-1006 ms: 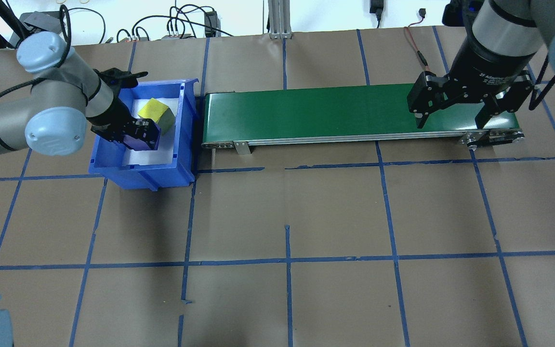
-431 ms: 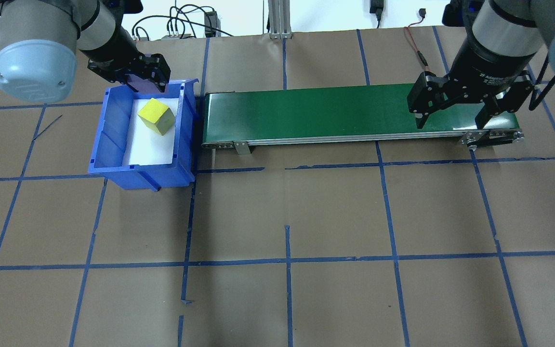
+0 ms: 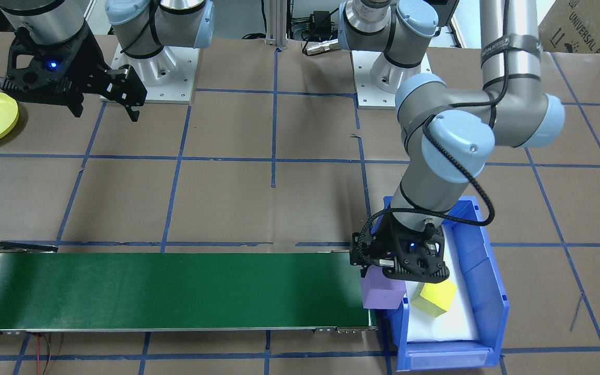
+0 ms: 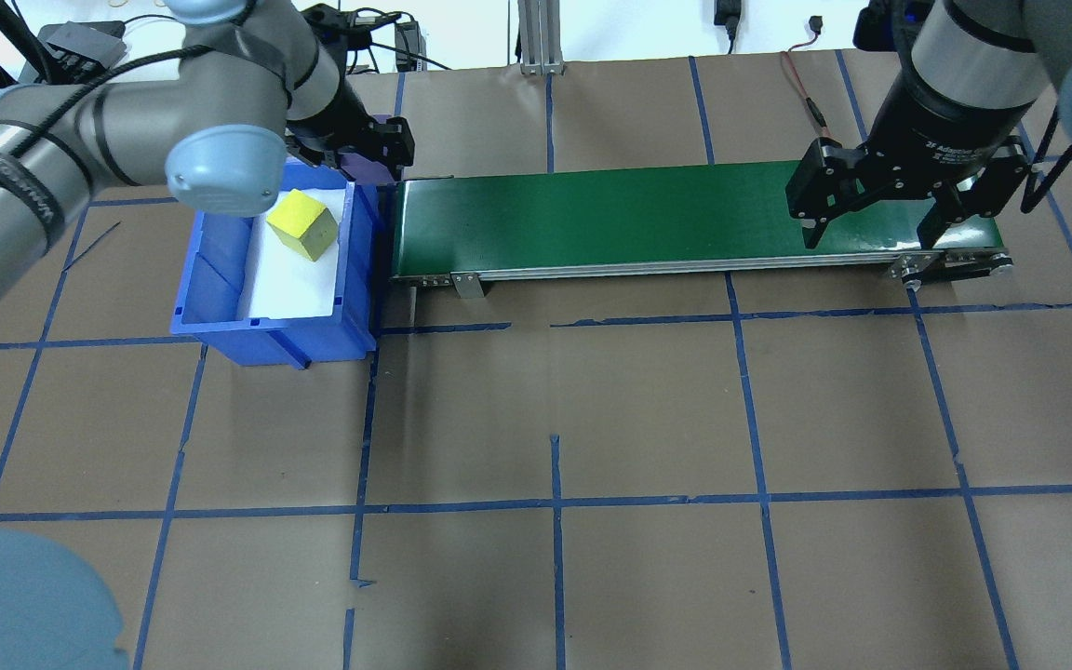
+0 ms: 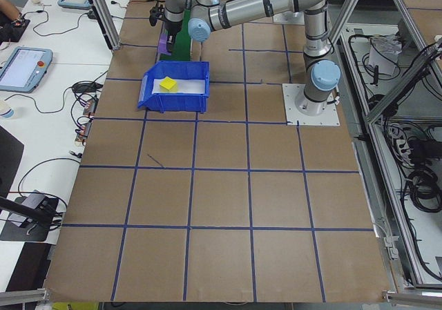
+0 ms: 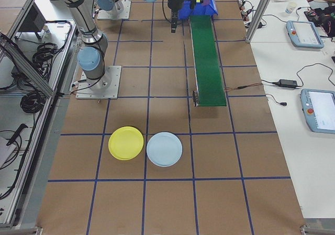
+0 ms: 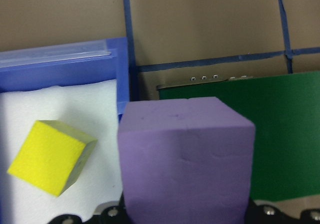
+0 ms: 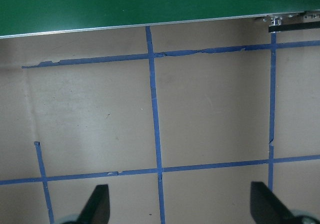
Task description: Move block left to right into plate
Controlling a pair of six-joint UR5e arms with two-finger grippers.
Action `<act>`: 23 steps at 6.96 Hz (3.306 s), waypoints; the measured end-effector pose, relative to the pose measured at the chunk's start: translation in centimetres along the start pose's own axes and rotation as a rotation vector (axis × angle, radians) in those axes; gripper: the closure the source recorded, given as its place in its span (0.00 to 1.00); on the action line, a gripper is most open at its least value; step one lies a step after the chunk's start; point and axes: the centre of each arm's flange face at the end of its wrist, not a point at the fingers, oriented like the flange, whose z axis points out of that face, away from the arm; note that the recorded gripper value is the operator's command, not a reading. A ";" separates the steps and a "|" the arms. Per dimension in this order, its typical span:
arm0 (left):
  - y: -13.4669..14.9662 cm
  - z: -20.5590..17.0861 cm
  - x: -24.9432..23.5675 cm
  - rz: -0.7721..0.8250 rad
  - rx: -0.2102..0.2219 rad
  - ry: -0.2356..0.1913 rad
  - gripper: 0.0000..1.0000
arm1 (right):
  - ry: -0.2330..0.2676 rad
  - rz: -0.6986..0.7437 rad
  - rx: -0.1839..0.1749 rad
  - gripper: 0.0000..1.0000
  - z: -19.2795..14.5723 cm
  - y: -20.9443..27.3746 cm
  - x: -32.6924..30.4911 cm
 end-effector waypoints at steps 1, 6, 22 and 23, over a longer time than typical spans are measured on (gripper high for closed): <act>0.1 1.4 0.8 -0.015 -0.006 0.002 0.67 | 0.000 0.000 -0.001 0.00 0.0 0.0 0.0; 2.2 3.0 2.7 -0.020 -0.047 0.004 0.00 | -0.001 0.000 -0.001 0.00 0.1 0.0 0.0; 0.1 5.6 -16.3 -0.768 -0.069 -0.050 0.00 | -0.095 0.022 -0.068 0.00 12.6 -13.1 17.5; -0.2 6.2 -16.4 -0.768 -0.059 -0.046 0.00 | -0.104 0.018 -0.043 0.00 14.9 -15.2 18.3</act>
